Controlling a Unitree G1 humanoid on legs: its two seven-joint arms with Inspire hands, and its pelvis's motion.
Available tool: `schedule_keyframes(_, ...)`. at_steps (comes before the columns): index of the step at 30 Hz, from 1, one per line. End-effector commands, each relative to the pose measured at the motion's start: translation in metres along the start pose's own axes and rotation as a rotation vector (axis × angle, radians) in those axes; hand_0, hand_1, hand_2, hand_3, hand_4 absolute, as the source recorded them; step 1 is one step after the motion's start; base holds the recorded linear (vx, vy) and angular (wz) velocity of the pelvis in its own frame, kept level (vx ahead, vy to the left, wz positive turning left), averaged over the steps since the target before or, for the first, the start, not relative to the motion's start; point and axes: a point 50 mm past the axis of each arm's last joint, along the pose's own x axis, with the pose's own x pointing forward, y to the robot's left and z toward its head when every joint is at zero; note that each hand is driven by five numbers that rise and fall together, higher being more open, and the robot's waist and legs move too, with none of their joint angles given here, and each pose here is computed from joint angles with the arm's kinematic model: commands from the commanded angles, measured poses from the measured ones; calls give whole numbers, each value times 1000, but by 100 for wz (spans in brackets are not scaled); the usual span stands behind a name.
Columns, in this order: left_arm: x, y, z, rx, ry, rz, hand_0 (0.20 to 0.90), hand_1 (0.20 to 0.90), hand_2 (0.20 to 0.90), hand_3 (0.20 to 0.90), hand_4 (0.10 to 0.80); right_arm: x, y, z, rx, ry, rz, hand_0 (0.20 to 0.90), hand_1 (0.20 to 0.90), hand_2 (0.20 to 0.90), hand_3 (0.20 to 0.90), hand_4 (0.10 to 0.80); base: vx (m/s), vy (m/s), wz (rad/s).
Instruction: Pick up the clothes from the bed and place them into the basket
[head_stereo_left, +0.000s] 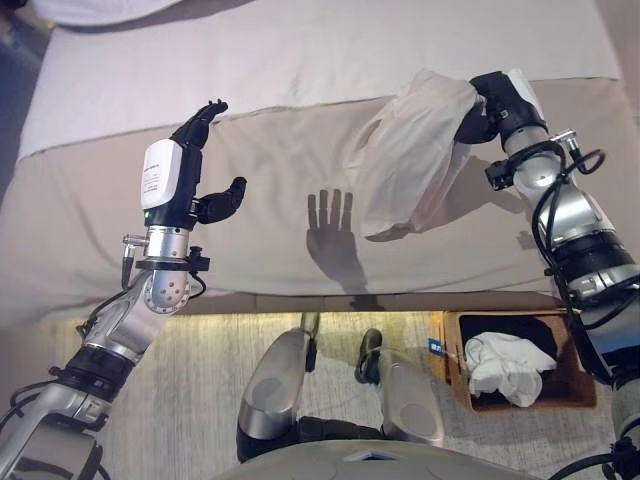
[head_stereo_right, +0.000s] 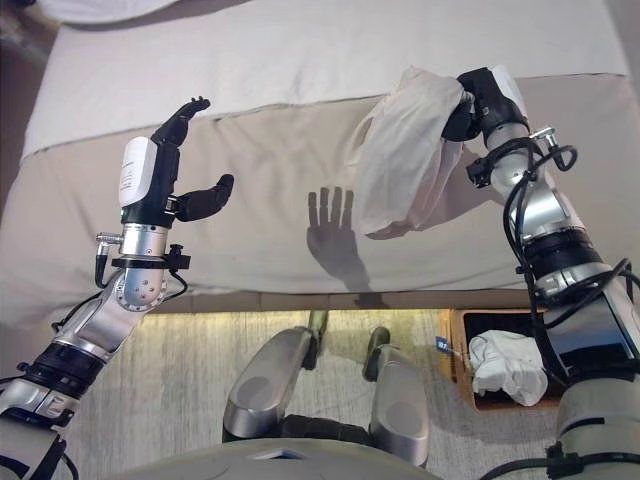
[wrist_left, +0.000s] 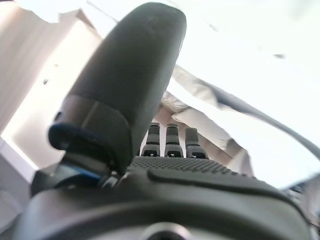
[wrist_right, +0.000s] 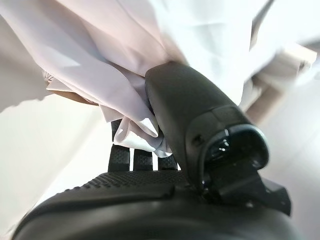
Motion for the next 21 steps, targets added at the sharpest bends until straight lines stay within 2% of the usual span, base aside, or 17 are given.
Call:
schedule_keyframes(1,-12,-4,0,-49,27,19,900,900,900,900,800,-8,-42,6,27,-88,-141,300,300,300,200,100,120,-15,-27)
schedule_keyframes(10,-20,-8,-20,2,125,-37,900,900,900,900,800,-31,-80,-24,28,-10,-244,300,300,300,200,100,19,-4,-29)
schedule_keyframes(15,-33,-2,-41,39,198,-27,900,900,900,900,800,-50,-105,-40,32,31,-289,300,300,300,200,100,-28,12,-28)
schedule_keyframes(21,-35,8,-41,36,177,-31,900,900,900,900,800,-56,-103,-50,56,71,-300,300,300,300,200,100,-22,62,-64)
